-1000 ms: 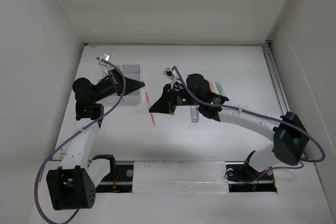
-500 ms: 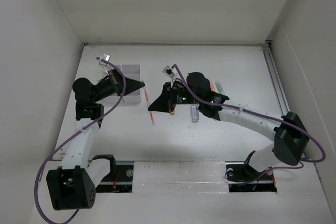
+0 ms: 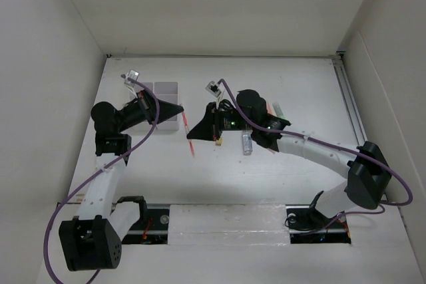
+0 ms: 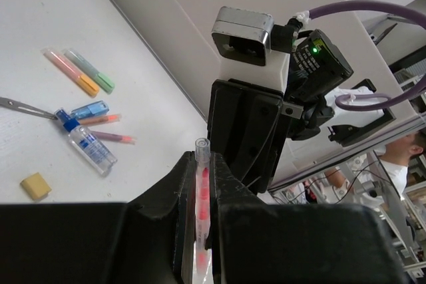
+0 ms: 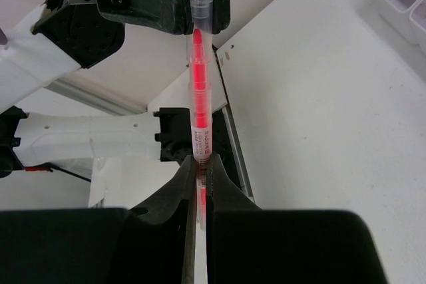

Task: Sort the stationery into containers
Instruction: Cap the pen

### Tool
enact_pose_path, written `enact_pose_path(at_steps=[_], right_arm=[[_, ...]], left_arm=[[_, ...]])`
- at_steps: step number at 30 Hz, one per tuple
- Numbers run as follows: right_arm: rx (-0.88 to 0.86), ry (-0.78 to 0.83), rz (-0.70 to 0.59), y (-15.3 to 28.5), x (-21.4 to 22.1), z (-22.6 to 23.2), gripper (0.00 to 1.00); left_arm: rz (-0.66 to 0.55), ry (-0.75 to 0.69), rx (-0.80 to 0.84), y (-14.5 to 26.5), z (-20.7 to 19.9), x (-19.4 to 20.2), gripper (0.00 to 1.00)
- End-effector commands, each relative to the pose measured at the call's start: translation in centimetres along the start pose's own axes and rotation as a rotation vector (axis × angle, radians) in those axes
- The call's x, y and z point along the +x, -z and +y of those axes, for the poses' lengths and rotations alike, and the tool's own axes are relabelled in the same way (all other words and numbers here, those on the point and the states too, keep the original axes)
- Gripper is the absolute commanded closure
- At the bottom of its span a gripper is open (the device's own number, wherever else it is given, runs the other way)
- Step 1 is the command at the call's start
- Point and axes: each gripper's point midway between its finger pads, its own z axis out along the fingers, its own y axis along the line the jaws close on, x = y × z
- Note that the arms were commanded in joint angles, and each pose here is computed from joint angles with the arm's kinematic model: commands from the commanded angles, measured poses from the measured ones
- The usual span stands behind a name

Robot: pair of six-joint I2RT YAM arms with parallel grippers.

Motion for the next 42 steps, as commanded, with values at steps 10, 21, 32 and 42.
enact_pose_path(at_steps=[10, 21, 32, 42], right_arm=[[-0.057, -0.018, -0.064, 0.9, -3.4, 2.3, 1.00], [-0.052, 0.020, -0.094, 1.8, -4.1, 3.1, 1.00], [-0.005, 0.097, -0.160, 2.3, -5.2, 2.1, 1.00], [-0.051, 0.057, -0.215, 1.7, -5.4, 2.4, 1.00]], left_arm=[[-0.014, -0.142, 0.025, 0.1, -0.7, 0.5, 1.00], [0.024, -0.101, 0.026, -0.3, 0.2, 1.2, 1.00], [0.055, 0.005, 0.047, -0.3, 0.4, 2.0, 1.00], [-0.036, -0.007, 0.051, 0.0, -2.0, 0.8, 1.00]])
